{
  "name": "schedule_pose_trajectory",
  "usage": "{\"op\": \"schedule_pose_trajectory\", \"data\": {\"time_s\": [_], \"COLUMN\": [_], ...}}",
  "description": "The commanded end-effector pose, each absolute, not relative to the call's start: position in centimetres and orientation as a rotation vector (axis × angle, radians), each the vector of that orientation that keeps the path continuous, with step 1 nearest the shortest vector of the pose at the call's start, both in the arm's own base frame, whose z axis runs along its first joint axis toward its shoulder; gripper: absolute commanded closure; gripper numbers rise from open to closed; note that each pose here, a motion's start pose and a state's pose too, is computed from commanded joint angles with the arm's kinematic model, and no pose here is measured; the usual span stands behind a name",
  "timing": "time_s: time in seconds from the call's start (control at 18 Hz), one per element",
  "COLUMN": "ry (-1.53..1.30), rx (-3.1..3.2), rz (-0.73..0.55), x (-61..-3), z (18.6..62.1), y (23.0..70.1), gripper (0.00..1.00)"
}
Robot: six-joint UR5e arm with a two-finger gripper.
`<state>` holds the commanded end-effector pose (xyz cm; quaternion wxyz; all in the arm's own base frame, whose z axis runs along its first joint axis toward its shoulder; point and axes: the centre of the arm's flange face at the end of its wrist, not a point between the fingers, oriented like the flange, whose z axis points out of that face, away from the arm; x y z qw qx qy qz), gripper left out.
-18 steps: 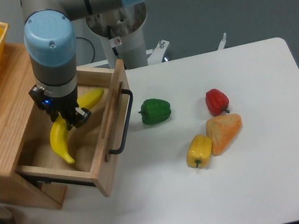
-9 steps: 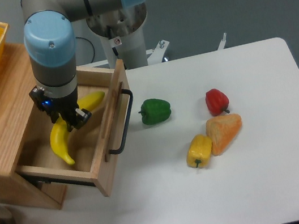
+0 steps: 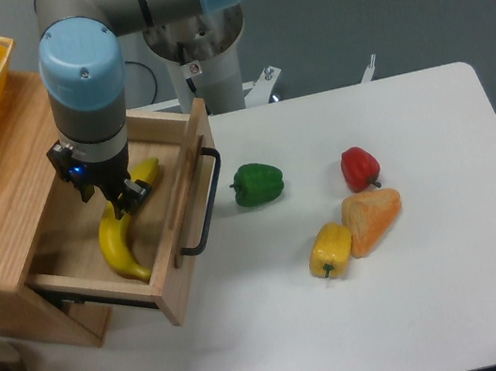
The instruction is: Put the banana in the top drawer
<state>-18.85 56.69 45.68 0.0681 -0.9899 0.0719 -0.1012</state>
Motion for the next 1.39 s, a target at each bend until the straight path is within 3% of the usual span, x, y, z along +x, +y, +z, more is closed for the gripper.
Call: {"op": "schedule_pose_trajectory", "data": {"time_s": [0.56, 1.39], "ry": [0.253, 0.5], "rx": [-2.963, -2.913], "rz": [-0.278, -0.223], "x": [-20.1, -24.4], "z": [47.1, 51.4], "y": [55.4, 48.1], "gripper": [0.4, 0.4]}}
